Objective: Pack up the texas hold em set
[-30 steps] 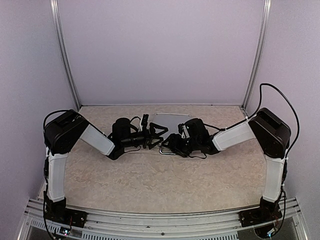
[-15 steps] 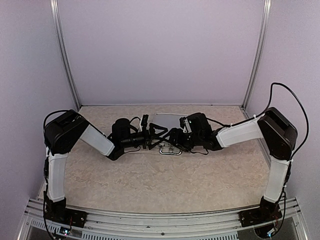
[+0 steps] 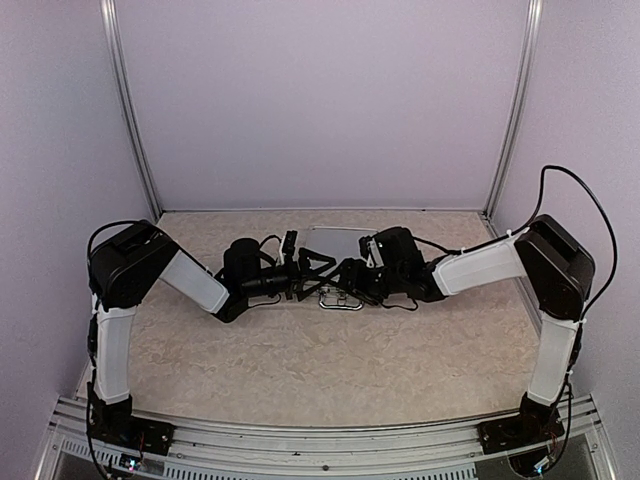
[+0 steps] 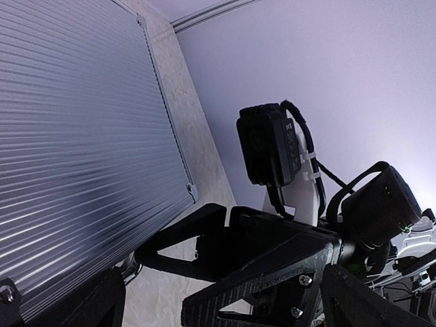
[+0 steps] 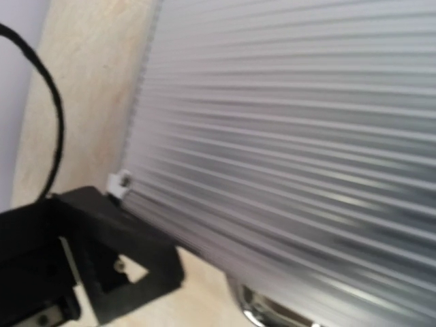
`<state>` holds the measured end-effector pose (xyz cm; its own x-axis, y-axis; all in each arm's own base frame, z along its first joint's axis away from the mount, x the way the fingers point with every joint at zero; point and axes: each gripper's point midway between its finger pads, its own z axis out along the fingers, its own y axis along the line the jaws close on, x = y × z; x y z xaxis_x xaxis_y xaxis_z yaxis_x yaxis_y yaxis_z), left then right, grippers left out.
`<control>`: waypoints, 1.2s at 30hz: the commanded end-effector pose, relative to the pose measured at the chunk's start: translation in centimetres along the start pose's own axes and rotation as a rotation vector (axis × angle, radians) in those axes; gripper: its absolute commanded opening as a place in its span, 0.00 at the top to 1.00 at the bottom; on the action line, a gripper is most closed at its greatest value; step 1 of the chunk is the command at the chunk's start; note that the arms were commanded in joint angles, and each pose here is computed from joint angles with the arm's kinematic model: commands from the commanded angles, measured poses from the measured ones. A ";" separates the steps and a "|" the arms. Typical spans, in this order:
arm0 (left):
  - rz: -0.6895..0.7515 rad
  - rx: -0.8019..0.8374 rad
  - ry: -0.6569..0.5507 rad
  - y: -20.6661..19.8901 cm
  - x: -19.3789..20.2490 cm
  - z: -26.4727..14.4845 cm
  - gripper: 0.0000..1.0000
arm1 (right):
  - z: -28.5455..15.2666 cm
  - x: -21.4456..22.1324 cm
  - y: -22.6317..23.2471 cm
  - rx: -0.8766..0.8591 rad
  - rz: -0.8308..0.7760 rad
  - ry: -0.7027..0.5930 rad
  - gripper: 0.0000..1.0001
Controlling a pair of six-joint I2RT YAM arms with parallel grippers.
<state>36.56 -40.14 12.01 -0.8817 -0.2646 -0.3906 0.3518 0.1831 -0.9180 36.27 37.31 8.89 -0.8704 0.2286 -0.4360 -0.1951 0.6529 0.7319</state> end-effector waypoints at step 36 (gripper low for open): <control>-0.044 -0.039 0.020 1.8 1.2 -0.2 0.01 | 1.6 4.2 -3.1 0.142 0.072 0.103 0.33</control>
<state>36.54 -40.14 12.02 -0.8815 -0.2651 -0.3908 0.3522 0.1820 -0.9180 35.55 37.91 4.87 -0.9002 0.1886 -0.3926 -0.1303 0.7434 0.6560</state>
